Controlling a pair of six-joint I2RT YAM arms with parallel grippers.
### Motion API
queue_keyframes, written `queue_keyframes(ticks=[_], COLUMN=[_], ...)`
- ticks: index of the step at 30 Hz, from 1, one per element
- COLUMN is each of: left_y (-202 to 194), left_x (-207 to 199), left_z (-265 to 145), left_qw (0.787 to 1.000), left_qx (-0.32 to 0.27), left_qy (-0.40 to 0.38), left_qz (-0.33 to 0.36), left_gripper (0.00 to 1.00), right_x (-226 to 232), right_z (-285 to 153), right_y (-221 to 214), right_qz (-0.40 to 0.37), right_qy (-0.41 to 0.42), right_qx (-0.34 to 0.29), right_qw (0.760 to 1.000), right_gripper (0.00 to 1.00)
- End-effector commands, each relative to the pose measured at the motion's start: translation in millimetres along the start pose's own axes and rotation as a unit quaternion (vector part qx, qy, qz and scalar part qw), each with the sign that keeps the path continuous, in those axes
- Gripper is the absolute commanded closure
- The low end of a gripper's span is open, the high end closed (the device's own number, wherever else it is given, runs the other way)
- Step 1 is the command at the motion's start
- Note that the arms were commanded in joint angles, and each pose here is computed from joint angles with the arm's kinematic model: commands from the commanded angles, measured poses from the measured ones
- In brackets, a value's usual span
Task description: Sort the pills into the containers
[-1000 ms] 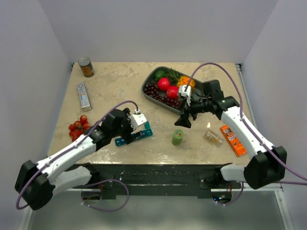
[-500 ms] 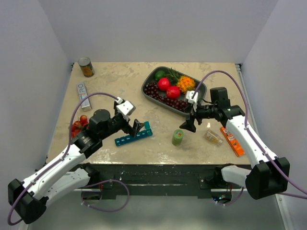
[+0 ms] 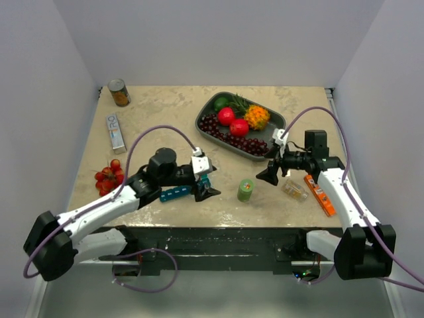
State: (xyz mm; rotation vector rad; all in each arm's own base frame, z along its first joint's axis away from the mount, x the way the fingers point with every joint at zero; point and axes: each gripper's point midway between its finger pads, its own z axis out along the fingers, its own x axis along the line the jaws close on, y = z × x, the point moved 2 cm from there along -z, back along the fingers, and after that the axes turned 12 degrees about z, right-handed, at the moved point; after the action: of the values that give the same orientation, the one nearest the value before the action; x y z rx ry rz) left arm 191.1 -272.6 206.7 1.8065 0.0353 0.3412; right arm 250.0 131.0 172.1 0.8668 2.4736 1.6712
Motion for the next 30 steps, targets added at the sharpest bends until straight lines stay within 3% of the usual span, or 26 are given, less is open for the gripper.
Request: queue_keyframes(ticks=[1, 6, 12, 19, 30], left_y=[31, 11, -3, -26, -35], left_x=[-9, -16, -20, -25, -24], left_z=[38, 88, 129, 145, 152], left_qw=[0.988, 0.98, 0.972, 0.967, 0.973], left_qx=[-0.037, 0.017, 0.039, 0.07, 0.076], left_qy=[-0.072, -0.098, -0.136, -0.157, -0.146], left_qz=[0.129, 0.171, 0.19, 0.189, 0.16], left_gripper=[0.13, 0.11, 0.11, 0.12, 0.27], right_x=[-3, -11, -9, -7, -5], right_z=[-7, -14, -15, -15, -14], right_y=[17, 18, 20, 22, 22], right_qz=[-0.025, -0.02, -0.025, -0.027, -0.027], right_qy=[-0.004, -0.024, -0.019, -0.014, -0.006], right_qx=[-0.035, -0.039, -0.044, -0.047, -0.048], right_qw=[0.999, 0.999, 0.999, 0.998, 0.998], right_gripper=[0.01, 0.01, 0.01, 0.01, 0.01])
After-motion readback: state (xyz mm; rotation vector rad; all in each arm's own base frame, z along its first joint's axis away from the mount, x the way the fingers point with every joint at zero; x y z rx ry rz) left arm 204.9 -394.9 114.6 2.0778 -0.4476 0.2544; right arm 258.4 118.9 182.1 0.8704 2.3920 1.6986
